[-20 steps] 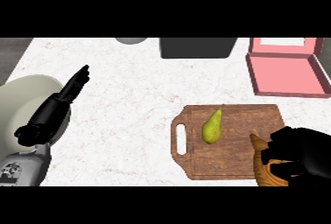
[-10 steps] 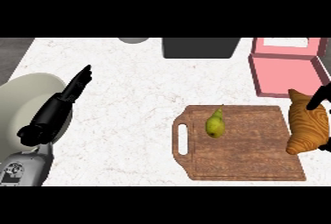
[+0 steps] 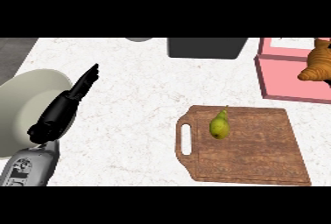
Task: Pick the croissant from the cutting board and place it in the cardboard box
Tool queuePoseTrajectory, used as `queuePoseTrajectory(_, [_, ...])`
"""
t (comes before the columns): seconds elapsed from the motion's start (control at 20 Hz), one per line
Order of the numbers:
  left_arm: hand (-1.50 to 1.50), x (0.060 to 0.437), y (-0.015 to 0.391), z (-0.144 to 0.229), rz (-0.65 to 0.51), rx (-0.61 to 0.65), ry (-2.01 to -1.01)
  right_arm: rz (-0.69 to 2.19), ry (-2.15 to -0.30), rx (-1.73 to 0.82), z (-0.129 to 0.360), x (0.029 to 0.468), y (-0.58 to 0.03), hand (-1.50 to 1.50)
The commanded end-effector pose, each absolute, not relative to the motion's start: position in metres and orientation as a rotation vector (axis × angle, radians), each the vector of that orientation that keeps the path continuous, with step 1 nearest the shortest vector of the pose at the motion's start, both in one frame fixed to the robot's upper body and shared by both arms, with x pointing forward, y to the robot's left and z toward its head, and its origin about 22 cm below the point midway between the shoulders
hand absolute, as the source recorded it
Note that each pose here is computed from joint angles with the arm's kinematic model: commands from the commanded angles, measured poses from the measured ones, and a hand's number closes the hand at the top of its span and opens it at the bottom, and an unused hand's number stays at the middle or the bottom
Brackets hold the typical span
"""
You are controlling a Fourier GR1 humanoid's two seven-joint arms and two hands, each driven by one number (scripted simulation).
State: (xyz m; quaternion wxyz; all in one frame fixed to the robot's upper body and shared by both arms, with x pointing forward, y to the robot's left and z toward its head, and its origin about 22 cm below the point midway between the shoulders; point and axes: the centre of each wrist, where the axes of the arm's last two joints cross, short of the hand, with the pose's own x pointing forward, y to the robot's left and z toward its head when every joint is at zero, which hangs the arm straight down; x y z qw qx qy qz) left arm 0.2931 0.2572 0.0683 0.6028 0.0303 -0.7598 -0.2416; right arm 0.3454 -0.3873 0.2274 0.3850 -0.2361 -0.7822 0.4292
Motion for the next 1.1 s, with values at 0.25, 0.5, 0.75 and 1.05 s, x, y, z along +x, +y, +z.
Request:
queuePoseTrajectory(0.25, [0.00, 0.306, 0.239, 0.069, -0.564, 0.047, -1.763, 1.391, -1.585, -0.661, 0.217, 0.374, -0.421, 1.50])
queuePoseTrajectory(0.5, [0.00, 0.300, 0.249, 0.066, -0.595, 0.039, -1.781, 1.432, -1.512, -0.612, 0.211, 0.390, -0.437, 1.50])
queuePoseTrajectory(0.75, [0.00, 0.305, 0.252, 0.081, -0.585, 0.039, -1.795, 1.567, -1.292, -0.630, 0.191, 0.384, -0.458, 1.50])
queuePoseTrajectory(1.05, [0.00, 0.307, 0.245, 0.080, -0.592, 0.028, -1.790, 1.621, -1.429, -0.364, 0.189, 0.390, -0.457, -1.50])
